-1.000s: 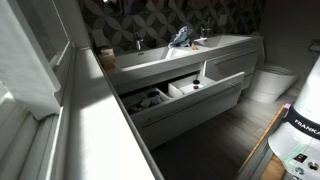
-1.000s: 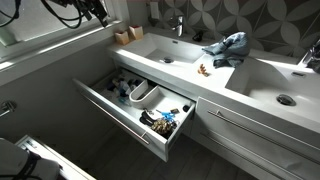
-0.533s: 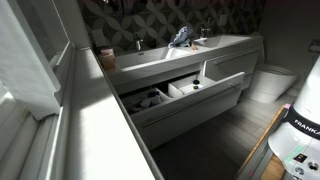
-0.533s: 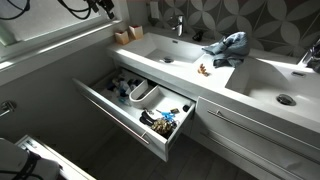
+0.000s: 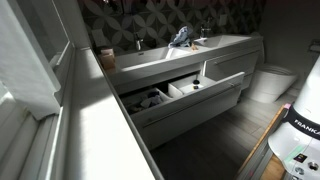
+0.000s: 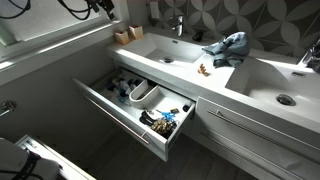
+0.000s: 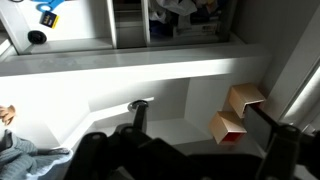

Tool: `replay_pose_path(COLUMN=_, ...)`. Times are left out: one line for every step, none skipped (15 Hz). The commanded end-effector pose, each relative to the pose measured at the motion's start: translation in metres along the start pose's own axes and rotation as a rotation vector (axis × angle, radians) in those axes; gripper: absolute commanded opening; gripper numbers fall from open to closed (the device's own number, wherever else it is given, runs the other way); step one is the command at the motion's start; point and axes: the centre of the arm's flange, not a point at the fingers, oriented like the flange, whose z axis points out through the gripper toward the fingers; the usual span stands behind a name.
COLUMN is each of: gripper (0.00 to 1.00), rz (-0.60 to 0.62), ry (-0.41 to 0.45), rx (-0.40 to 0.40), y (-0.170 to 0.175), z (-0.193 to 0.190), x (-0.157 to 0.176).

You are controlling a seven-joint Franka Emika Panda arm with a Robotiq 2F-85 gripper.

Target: Put the hair clip in the open drawer

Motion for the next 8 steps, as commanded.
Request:
replay_pose_path(gripper=1.00, rz=0.148, ry=-0.042, rx=0.021, y=-0.002, z=0.010, x=0.036)
replay_pose_path(gripper=1.00, rz=0.209, ry=-0.052, rx=0.007, y=0.003, z=0.016, x=0.047)
replay_pose_path(gripper=1.00, rz=0.254, ry=-0.064, rx=-0.012, y=0.010, z=0.021, x=0.056)
replay_pose_path(gripper=1.00, rz=0.303, ry=-0.066, rx=-0.034, y=0.024, z=0.031, x=0.069)
replay_pose_path(gripper=1.00, rz=0.352, ry=-0.067, rx=-0.052, y=0.038, z=0.040, x=0.078)
replay_pose_path(gripper=1.00, rz=0.401, ry=-0.062, rx=-0.078, y=0.059, z=0.050, x=0.090)
replay_pose_path(gripper=1.00, rz=0.449, ry=-0.051, rx=-0.101, y=0.080, z=0.060, x=0.098)
replay_pose_path(gripper=1.00, rz=0.498, ry=-0.061, rx=-0.124, y=0.098, z=0.067, x=0.103)
